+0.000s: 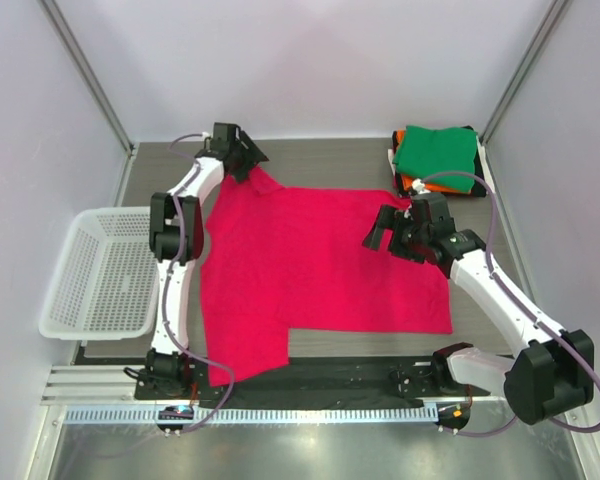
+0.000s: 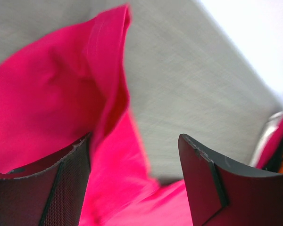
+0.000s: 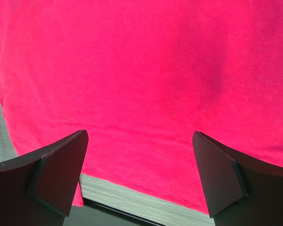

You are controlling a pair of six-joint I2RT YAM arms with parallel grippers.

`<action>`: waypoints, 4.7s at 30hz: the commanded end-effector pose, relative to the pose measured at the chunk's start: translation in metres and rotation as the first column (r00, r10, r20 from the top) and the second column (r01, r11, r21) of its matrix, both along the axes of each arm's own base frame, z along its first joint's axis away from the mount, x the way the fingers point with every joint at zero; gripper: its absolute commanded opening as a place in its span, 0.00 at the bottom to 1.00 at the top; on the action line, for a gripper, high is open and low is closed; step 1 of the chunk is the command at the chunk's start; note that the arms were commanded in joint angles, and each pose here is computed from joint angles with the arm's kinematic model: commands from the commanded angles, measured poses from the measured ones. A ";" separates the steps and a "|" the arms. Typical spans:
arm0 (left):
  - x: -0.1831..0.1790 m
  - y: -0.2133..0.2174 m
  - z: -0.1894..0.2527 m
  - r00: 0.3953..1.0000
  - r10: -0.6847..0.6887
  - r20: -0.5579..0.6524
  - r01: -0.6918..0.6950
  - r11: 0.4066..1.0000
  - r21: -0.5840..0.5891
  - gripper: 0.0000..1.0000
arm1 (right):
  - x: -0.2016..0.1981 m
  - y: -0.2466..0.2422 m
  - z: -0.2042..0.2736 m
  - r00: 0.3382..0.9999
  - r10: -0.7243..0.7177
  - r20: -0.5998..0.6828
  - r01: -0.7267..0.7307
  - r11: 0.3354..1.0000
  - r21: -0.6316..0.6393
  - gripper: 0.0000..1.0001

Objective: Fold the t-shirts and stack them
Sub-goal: Flatten the tshirt out, then fold the tshirt

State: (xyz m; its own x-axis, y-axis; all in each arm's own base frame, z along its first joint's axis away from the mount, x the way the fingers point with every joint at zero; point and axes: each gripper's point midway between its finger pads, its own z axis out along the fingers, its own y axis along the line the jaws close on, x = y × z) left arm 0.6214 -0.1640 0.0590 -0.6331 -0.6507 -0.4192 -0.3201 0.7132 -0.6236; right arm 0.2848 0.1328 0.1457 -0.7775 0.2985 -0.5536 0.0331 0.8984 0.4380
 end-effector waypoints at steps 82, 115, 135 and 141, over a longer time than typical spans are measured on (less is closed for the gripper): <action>-0.488 0.056 0.024 0.933 0.047 -0.357 0.077 0.943 0.325 0.86 | -0.047 -0.104 0.004 0.861 -0.509 0.009 0.507 0.856 -0.103 1.00; -0.514 0.053 -0.054 0.966 0.057 -0.253 0.018 0.959 0.283 0.26 | -0.074 -0.158 -0.077 0.618 -0.766 -0.179 0.758 0.640 -0.122 0.98; -0.505 0.048 -0.052 0.982 0.036 -0.186 0.007 0.974 0.226 0.00 | -0.086 -0.176 -0.120 0.529 -0.791 -0.306 0.808 0.580 -0.102 0.92; -0.505 0.048 -0.053 0.982 0.034 -0.188 0.009 0.974 0.226 0.00 | -0.076 -0.168 -0.138 0.542 -0.767 -0.344 0.803 0.594 -0.059 0.77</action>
State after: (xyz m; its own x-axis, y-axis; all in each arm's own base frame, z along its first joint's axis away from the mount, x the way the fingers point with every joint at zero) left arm 0.0779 -0.0946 0.0100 -0.8153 -0.4645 -0.3457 -0.4114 0.8848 -0.2189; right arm 0.2054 -0.0436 0.0230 -0.3100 0.8967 -0.3159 0.8547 0.4084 0.3204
